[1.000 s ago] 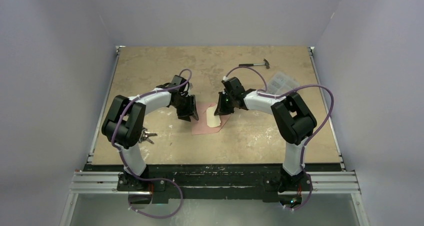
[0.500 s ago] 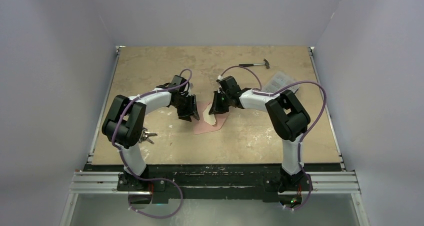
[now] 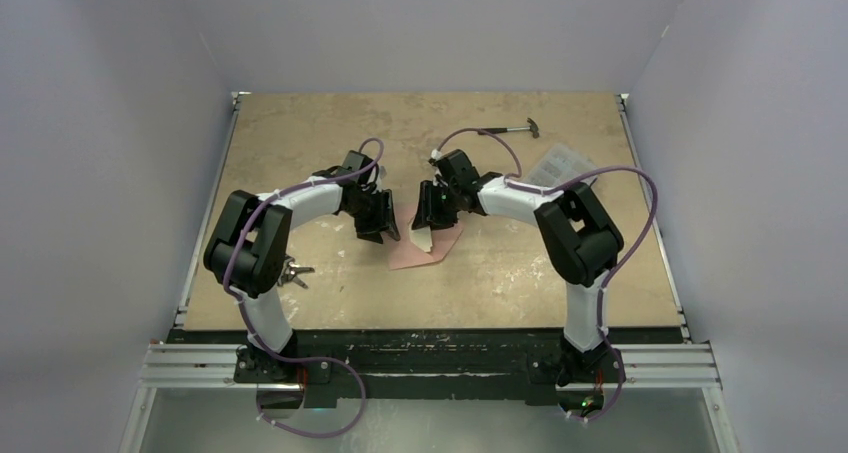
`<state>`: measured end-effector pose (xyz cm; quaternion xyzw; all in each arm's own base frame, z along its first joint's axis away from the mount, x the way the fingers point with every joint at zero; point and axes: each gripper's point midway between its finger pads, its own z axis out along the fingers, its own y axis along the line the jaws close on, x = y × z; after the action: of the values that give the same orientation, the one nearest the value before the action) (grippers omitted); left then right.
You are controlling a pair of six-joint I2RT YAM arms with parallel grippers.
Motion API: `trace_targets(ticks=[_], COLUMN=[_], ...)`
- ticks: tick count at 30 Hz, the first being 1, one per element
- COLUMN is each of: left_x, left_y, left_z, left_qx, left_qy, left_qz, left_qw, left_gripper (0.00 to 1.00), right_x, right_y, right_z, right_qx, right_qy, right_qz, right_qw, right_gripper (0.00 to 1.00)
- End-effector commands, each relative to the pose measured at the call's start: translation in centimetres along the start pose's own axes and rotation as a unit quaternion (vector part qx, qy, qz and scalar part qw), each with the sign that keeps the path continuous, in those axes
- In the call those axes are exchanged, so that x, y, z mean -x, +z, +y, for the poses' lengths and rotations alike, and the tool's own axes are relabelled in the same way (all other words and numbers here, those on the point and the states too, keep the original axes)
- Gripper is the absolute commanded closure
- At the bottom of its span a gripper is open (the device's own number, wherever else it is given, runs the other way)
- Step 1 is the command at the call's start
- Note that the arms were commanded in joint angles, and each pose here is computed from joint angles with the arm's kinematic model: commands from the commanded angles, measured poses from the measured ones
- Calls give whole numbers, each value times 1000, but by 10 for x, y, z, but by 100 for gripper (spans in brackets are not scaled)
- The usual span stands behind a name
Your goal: Place the letter into the envelope and seal it
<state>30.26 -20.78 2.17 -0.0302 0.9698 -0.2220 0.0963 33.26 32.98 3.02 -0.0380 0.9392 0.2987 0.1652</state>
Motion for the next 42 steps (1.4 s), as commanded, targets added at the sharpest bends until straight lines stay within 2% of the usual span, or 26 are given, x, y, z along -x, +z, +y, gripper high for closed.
trace_targets(ticks=[1,4,8,19,26,35,42], left_x=[-3,-1,-1,4,0,-2,2], left_y=[6,3,4,3,13,19,22], left_z=[28,29,30,31,39,38,34], left_qx=[46,44,44,50,60,52,43], left_qy=[-7,-9,-10,-10,-10,-6,-4], left_qz=[0,-2,-1,-9,5,13,13], left_qw=[999,999,999,999,998,999,999], left_gripper=[54,54,54,50,52,56,58], right_x=[18,22,28,22,15,10,7], right_y=[-30,-35,-40,-19,-8,2,7], right_z=[10,4,-3,-5,-10,3,8], right_qx=[-23,-45,-75,-58,-57,-10,11], right_qy=[-29,-32,-35,-32,-31,-26,-26], right_qz=[-31,-38,-48,-27,-12,-2,6], right_qw=[999,998,995,997,998,1000,1000], right_gripper=[54,47,45,62,62,69,70])
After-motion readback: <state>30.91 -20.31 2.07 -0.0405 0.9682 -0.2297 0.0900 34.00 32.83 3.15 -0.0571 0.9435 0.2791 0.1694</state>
